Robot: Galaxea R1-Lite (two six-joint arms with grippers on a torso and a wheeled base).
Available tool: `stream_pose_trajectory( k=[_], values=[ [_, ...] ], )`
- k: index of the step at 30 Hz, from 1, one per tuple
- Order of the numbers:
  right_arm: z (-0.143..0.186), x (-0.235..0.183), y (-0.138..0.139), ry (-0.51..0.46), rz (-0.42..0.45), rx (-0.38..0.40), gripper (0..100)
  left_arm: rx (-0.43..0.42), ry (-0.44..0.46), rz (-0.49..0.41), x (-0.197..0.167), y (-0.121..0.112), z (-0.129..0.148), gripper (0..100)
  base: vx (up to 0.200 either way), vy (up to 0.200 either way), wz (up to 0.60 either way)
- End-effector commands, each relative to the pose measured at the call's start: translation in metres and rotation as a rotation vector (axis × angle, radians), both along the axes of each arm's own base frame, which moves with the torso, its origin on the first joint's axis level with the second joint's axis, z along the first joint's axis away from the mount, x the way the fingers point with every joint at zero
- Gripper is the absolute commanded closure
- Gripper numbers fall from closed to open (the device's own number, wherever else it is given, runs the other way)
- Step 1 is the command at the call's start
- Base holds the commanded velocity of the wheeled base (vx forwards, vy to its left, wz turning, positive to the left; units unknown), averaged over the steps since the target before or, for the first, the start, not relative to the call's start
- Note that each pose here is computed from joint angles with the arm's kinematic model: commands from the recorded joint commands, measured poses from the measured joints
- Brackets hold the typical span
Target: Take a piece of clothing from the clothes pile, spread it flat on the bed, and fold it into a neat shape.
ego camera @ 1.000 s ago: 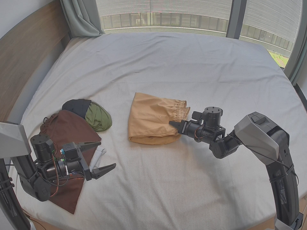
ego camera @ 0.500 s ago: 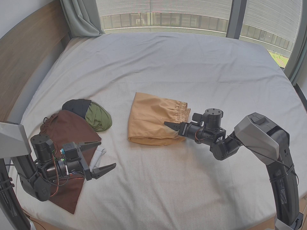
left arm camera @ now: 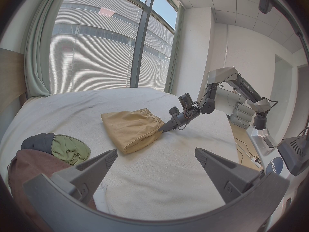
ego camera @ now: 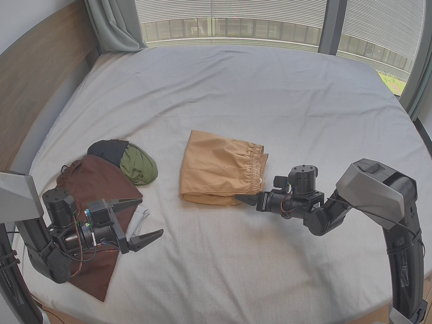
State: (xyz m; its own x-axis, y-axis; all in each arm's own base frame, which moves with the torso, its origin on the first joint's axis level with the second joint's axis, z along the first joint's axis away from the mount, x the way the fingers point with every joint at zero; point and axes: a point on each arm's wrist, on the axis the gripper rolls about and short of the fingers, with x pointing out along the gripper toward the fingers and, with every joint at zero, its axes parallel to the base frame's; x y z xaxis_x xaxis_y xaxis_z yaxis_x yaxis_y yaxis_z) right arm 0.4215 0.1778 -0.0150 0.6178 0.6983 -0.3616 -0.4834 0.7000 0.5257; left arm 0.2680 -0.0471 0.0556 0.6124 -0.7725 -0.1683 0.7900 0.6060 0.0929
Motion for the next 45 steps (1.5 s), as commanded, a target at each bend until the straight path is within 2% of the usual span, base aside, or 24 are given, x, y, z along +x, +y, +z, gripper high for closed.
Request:
stream_pose_trajectory(
  k=[1,5,9,12,21,26,28,34,45],
  values=[
    [0.002,-0.02,0.009,0.031,0.058,-0.02,0,0.0,0.0,0.0,0.0,0.0,0.0,0,0.0,0.0,0.0],
    [0.005,-0.038,0.02,0.02,0.145,-0.04,0,0.0,-0.002,0.0,0.0,0.0,0.0,0,0.0,0.0,0.0],
    [0.016,-0.049,0.033,0.007,0.202,-0.023,0,0.0,-0.002,0.0,0.0,0.0,0.0,0,0.0,0.0,0.0],
    [0.034,-0.049,0.043,-0.043,0.226,0.011,0,-0.001,-0.002,0.003,0.001,0.0,0.0,0,0.0,0.0,0.0],
    [0.09,-0.028,0.048,-0.178,0.164,0.198,0,0.0,-0.004,0.001,0.001,0.0,0.0,0,0.0,0.0,0.0],
    [0.101,-0.015,0.046,-0.222,0.139,0.214,0,0.0,-0.004,0.0,0.001,0.0,0.0,0,0.0,0.0,0.0],
    [0.106,-0.008,0.046,-0.256,0.098,0.219,0,0.0,-0.004,0.001,0.001,0.0,0.0,0,0.0,0.0,0.0],
    [0.09,0.009,0.046,-0.263,0.048,0.212,0,0.0,-0.005,0.001,0.001,0.0,0.0,0,0.0,0.0,0.0],
    [0.054,0.043,0.023,-0.262,-0.075,0.186,0,0.0,-0.005,0.001,0.001,0.0,0.001,0,0.0,0.0,0.0]
  ],
)
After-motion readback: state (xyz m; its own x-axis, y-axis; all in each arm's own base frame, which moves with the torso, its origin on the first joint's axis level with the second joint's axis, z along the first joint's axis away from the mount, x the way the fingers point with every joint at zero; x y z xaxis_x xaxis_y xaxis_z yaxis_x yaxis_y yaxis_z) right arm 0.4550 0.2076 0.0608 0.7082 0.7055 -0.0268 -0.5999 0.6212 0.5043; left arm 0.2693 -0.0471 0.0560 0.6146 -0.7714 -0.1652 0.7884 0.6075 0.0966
